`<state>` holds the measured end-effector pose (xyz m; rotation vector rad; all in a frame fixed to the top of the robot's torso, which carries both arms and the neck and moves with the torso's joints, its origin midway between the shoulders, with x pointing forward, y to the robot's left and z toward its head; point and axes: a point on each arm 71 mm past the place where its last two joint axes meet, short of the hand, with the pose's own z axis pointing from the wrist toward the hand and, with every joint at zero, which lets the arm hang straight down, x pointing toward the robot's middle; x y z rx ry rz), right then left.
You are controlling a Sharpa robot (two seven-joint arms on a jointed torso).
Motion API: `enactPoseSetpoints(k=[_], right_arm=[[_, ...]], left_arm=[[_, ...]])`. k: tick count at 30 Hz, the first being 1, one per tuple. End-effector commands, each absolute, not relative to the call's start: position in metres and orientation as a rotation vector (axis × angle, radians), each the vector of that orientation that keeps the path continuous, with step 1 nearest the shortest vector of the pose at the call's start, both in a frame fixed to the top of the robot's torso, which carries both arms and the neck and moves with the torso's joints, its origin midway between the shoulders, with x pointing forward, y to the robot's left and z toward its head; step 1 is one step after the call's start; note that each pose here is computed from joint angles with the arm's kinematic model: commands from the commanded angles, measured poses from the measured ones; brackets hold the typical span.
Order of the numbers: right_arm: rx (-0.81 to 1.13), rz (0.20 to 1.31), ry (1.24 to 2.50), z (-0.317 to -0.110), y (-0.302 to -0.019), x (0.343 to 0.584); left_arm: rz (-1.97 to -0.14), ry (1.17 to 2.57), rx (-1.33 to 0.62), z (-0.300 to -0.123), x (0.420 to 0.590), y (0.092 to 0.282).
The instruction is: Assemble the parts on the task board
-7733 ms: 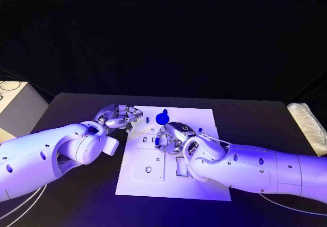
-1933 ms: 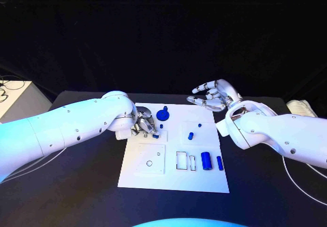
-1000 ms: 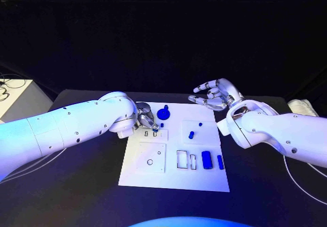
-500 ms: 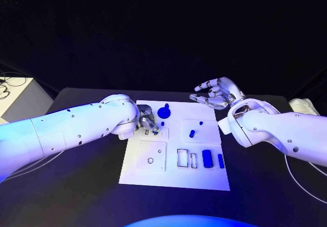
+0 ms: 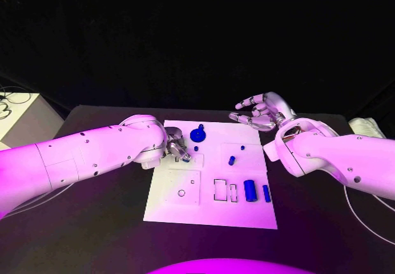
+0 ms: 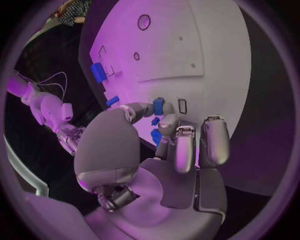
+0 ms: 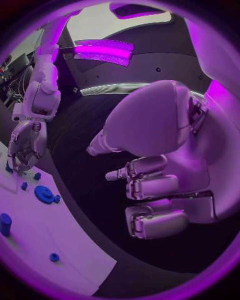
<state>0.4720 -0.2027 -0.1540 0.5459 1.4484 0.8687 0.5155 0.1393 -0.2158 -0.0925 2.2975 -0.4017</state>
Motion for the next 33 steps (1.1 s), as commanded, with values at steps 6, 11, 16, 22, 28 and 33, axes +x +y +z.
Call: enactPoseSetpoints(k=[6,11,16,22,28,33], right_arm=[[0.527,0.874,1.452,-0.1539,-0.2019,0.4717],[0.527,0.874,1.452,-0.1539,-0.202,0.4718],[0.527,0.874,1.453,-0.1539,-0.202,0.4718],[0.526,0.874,1.454,-0.154,-0.2018,0.4717],[0.526,0.874,1.455,-0.1541,-0.2018,0.4717],[0.526,0.874,1.456,-0.1541,-0.2017,0.4717]], left_arm=[[-0.386,2.322,-0.053,-0.2182,0.5134,0.139],[-0.382,2.324,-0.05,-0.2184,0.5135,0.1395],[-0.381,2.326,-0.047,-0.2185,0.5137,0.1383],[-0.384,2.331,-0.046,-0.219,0.5142,0.1354],[-0.387,2.339,-0.049,-0.2204,0.515,0.133],[-0.39,2.35,-0.049,-0.2215,0.5152,0.1308]])
